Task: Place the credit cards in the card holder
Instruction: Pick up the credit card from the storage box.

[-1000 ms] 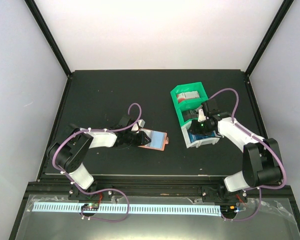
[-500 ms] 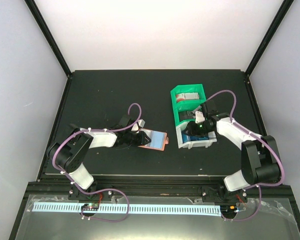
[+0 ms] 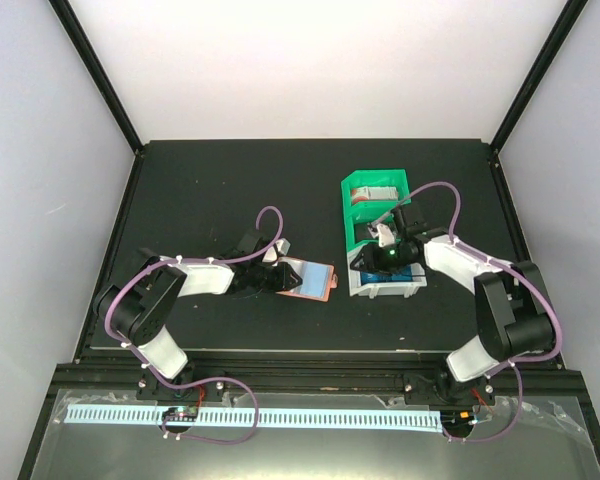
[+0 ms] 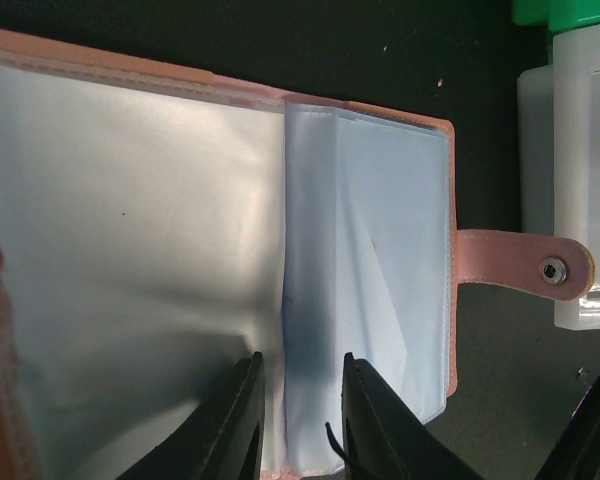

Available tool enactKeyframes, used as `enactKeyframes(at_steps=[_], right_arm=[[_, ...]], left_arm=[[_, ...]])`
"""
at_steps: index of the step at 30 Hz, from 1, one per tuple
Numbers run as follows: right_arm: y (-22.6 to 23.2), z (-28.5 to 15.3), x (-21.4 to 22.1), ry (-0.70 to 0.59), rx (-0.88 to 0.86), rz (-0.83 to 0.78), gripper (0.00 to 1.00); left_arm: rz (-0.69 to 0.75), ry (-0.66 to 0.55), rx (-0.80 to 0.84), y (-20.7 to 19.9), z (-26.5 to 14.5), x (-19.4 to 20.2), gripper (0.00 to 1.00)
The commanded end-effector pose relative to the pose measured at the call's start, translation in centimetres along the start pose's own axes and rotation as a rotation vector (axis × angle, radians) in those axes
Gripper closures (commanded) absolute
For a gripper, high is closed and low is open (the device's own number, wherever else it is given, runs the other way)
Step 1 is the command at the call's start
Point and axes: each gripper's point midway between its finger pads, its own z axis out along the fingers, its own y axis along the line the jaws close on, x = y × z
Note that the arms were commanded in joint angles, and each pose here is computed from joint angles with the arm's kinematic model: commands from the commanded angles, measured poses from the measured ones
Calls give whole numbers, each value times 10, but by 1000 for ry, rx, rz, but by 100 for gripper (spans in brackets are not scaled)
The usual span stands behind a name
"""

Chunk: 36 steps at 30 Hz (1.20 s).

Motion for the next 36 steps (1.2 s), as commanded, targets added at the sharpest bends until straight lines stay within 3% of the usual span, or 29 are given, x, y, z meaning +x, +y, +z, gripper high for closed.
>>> enactKeyframes(at_steps=[1,7,20,27,36], right_arm=[[-1,16,11,48,-14,19,62],[-7,17,6,25,47,31,60],[-16,8,-7,-71,391,3,48],[-7,16,-3,-51,427,4,48],[16,13,2,-71,327,8,51]], left_arm=[[-2,5,-5,1,1,0,76],[-3,4,-14,3,1,0,76],[-5,8,-20,5,2,2,76],[-3,2,-21,3,0,0,76],[-4,2,-23,2,0,0,76]])
